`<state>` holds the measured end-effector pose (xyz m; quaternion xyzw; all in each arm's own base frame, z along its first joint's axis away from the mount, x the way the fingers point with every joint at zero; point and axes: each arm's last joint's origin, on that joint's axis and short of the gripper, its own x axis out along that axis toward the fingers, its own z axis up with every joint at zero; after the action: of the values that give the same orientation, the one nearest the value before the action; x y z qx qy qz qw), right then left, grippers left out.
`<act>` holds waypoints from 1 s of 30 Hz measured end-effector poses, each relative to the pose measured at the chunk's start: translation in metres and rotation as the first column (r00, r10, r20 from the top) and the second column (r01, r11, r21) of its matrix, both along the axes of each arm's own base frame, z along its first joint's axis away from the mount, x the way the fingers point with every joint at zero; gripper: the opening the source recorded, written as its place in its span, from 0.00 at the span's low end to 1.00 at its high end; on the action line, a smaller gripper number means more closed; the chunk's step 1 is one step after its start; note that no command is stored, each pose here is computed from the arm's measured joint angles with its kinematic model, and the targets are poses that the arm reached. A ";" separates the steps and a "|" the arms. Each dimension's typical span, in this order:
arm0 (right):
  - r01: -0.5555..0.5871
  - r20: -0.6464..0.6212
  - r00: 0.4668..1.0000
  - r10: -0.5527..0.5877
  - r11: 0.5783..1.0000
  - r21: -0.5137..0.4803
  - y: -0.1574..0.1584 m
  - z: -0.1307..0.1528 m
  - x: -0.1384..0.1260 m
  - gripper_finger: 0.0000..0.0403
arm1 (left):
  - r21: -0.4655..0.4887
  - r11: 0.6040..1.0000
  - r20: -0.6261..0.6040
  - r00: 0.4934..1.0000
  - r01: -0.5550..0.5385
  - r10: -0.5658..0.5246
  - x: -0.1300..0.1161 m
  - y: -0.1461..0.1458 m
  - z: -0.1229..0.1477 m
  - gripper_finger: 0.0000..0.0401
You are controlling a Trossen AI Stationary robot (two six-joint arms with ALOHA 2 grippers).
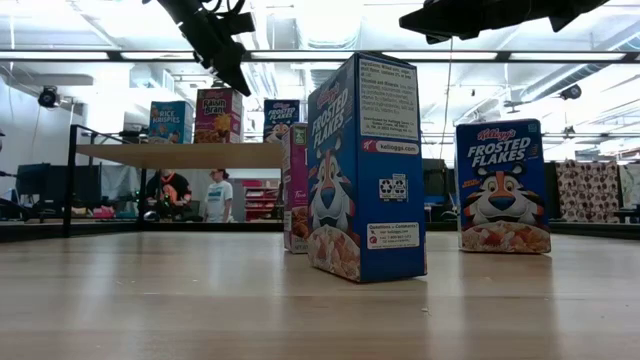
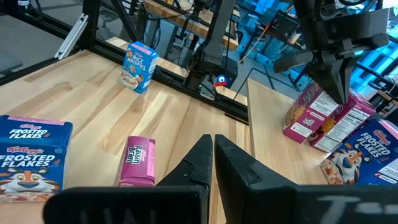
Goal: Stack cereal on shelf
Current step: Put the top pink cereal box on the shelf
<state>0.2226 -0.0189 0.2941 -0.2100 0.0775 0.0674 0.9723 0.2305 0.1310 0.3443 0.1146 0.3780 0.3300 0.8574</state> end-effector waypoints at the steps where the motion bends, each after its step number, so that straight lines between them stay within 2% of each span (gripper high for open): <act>1: 0.000 0.000 1.000 0.000 1.000 0.000 0.000 0.000 0.000 0.02 | -0.002 1.000 0.004 1.000 -0.003 0.003 0.000 0.000 0.000 0.00; 17: 0.000 0.000 1.000 0.000 1.000 0.000 0.000 0.000 0.000 0.02 | -0.022 0.999 0.055 0.998 -0.040 0.041 -0.002 -0.001 0.003 0.00; 23: 0.000 0.000 1.000 0.000 1.000 0.001 0.000 0.000 0.000 0.02 | 0.038 0.987 0.052 0.987 -0.155 0.152 -0.004 0.002 0.005 0.00; 26: 0.000 0.000 1.000 0.000 1.000 0.000 0.000 0.000 0.000 0.02 | 0.047 0.988 0.069 0.987 -0.148 0.145 -0.004 0.002 0.007 0.00; 30: 0.000 0.000 1.000 0.000 1.000 0.000 0.000 0.000 0.000 0.02 | 0.023 0.997 0.100 0.993 -0.072 0.069 -0.005 -0.004 0.016 0.00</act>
<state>0.2226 -0.0190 0.2941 -0.2098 0.0776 0.0674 0.9723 0.2255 0.1275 0.3606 0.0959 0.3344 0.3702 0.8614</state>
